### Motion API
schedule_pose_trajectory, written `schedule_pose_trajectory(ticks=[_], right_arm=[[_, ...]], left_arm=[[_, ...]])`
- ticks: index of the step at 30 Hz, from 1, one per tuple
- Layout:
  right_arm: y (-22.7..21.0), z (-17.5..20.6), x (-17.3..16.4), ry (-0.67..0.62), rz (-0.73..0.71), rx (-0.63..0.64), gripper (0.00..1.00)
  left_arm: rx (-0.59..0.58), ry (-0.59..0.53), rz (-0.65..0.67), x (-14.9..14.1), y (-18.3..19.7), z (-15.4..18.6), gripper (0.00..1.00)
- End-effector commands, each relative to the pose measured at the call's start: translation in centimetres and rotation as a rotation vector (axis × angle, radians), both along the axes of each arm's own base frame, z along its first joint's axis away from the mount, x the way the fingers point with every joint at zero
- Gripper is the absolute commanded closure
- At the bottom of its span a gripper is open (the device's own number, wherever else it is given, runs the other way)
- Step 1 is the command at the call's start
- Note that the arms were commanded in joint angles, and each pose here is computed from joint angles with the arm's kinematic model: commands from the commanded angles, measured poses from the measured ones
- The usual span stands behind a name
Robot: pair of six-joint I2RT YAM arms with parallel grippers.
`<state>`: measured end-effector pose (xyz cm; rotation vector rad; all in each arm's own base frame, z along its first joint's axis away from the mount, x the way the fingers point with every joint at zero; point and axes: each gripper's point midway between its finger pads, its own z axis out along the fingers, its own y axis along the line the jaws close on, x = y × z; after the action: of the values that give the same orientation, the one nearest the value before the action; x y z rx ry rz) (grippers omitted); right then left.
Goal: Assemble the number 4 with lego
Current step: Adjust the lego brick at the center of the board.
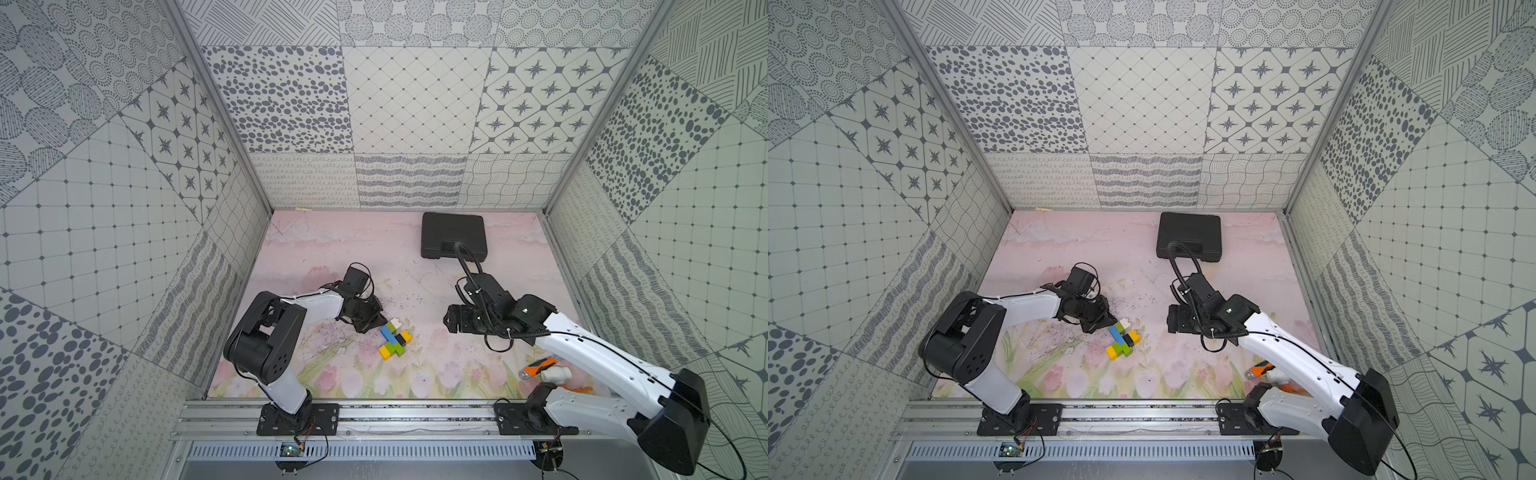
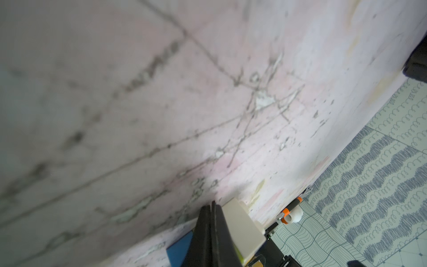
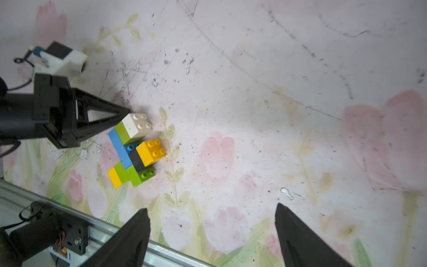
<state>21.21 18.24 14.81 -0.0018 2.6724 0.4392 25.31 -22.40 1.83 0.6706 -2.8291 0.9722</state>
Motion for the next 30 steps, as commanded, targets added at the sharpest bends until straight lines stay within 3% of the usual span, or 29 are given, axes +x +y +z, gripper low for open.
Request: schedule_pose_trajectory(ticks=[1,10,17,20,23,27,30], right_arm=[[-2.3,0.5,0.9,-0.044,-0.088,-0.092,0.11],[-3.8,2.6,1.3,-0.119,-0.136,-0.106,0.11],[-5.5,6.9,2.3,-0.33,-0.212,-0.041,0.09],[-5.4,8.6,2.9,-0.45,-0.202,0.017,0.01],[-7.0,7.8,3.6,-0.539,-0.34,0.07,0.01],[-8.1,7.1,5.0,-0.82,-0.268,-0.033,0.01],[-11.8,5.7,6.9,-0.808,-0.362,-0.229,0.01]], left_arm=[[0.097,0.082,0.015,-3.4,1.7,-1.6,1.0],[0.094,0.072,0.006,-6.5,0.6,-0.4,1.0],[0.117,0.057,-0.012,-7.6,0.1,0.7,1.0],[0.155,-0.014,0.001,-5.6,1.7,3.4,1.0],[0.252,-0.162,0.011,-1.2,5.1,8.1,0.99],[0.531,-0.477,0.071,6.3,12.1,16.2,0.98],[0.828,-0.691,0.186,10.5,18.0,21.6,1.0]])
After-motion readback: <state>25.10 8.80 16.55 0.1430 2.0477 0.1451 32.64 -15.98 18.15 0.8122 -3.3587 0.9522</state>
